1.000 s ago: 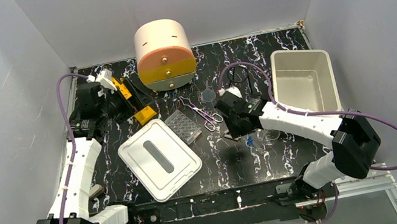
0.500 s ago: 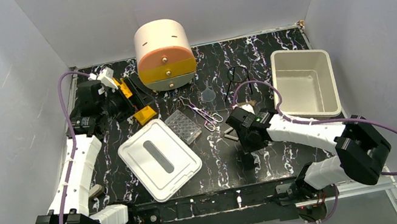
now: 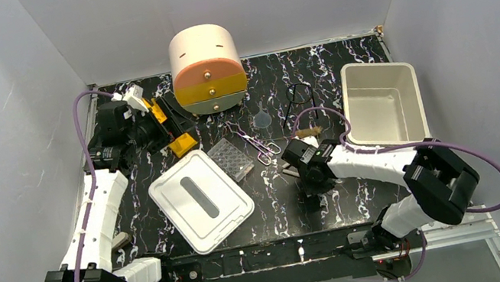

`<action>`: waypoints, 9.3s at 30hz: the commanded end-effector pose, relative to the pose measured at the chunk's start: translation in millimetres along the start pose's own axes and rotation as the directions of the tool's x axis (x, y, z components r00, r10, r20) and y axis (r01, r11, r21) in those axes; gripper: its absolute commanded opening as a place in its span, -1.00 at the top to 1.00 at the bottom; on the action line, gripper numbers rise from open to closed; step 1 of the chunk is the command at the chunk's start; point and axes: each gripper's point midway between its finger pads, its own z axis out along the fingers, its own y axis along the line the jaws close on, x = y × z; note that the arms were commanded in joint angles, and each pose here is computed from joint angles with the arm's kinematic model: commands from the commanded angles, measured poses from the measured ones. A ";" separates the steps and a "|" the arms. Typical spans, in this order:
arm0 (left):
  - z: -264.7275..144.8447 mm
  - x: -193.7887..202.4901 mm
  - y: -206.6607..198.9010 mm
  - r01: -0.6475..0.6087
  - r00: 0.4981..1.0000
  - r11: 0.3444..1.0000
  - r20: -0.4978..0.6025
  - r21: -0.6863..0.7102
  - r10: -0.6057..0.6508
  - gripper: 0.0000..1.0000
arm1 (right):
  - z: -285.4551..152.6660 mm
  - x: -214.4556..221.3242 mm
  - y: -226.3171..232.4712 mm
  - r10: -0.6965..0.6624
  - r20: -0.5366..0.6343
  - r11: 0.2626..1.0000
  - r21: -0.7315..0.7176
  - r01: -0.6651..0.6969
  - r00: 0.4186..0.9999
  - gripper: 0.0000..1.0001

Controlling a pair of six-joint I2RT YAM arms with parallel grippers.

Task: Organize the chemistry lab equipment

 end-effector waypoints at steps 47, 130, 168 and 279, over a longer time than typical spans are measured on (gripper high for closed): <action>82.3 111.6 -143.1 0.236 0.908 0.932 -0.405 0.277 -0.109 -0.03 | -166.9 -167.6 100.1 0.089 0.593 0.797 -0.524 0.300 0.801 0.55; 168.5 36.9 5.8 -0.455 0.831 0.845 0.207 -0.280 0.516 1.00 | -94.9 -114.3 42.1 0.163 0.366 0.878 -0.478 0.034 0.916 -0.53; 185.7 60.0 28.6 -0.436 0.794 0.824 0.276 -0.362 0.542 1.00 | -87.5 -97.2 29.4 0.139 0.298 0.899 -0.438 0.006 0.944 -0.53; 173.9 43.6 14.4 -0.282 0.947 0.927 0.083 -0.246 0.310 0.85 | -69.5 -97.5 24.4 0.122 0.306 0.918 -0.397 0.010 0.944 -0.43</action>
